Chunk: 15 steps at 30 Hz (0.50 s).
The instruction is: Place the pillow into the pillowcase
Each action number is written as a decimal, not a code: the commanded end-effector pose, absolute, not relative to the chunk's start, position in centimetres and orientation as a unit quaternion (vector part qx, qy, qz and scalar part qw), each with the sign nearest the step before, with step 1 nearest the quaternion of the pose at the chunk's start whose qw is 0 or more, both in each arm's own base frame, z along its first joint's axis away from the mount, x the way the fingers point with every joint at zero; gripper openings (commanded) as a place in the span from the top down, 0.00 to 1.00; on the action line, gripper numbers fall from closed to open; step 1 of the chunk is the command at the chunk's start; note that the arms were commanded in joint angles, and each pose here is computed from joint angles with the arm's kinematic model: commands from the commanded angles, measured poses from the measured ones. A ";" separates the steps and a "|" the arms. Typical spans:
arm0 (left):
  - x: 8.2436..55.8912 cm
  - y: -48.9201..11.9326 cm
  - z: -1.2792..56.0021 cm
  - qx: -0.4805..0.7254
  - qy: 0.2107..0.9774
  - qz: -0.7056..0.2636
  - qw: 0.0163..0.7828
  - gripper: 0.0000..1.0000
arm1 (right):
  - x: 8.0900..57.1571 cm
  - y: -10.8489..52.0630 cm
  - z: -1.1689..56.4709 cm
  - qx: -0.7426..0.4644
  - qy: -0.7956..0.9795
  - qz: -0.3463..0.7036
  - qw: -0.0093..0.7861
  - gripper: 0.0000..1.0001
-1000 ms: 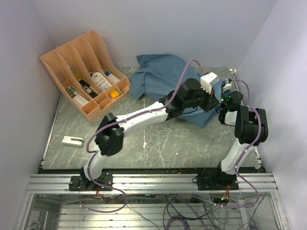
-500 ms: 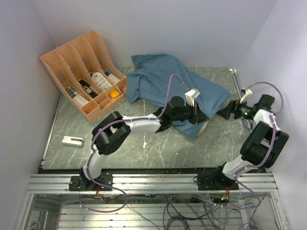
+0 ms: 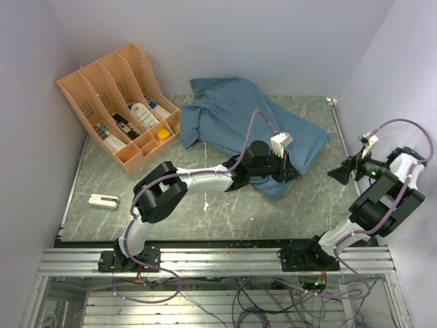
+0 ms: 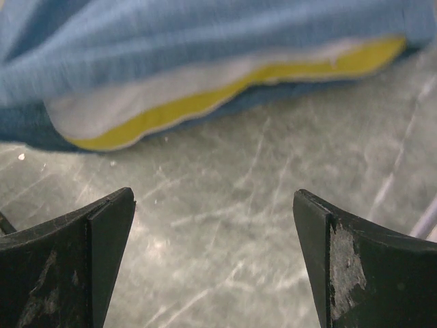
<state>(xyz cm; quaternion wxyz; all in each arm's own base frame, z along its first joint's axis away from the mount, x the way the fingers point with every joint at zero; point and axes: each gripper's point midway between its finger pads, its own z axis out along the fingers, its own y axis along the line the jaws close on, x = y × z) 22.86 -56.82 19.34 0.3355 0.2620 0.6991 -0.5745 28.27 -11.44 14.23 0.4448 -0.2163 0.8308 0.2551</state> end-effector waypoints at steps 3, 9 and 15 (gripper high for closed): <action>23.5 -55.9 20.2 0.263 0.695 -0.580 0.333 0.93 | 34.1 -8.7 12.2 -0.187 0.838 0.226 0.460 0.00; 32.1 -49.8 37.6 0.220 0.645 -0.574 0.454 0.93 | 37.5 -9.4 16.7 -0.127 0.826 0.178 0.520 0.00; 35.7 -43.0 53.4 0.181 0.566 -0.541 0.594 0.93 | 38.7 -7.7 21.8 -0.084 0.802 0.238 0.541 0.04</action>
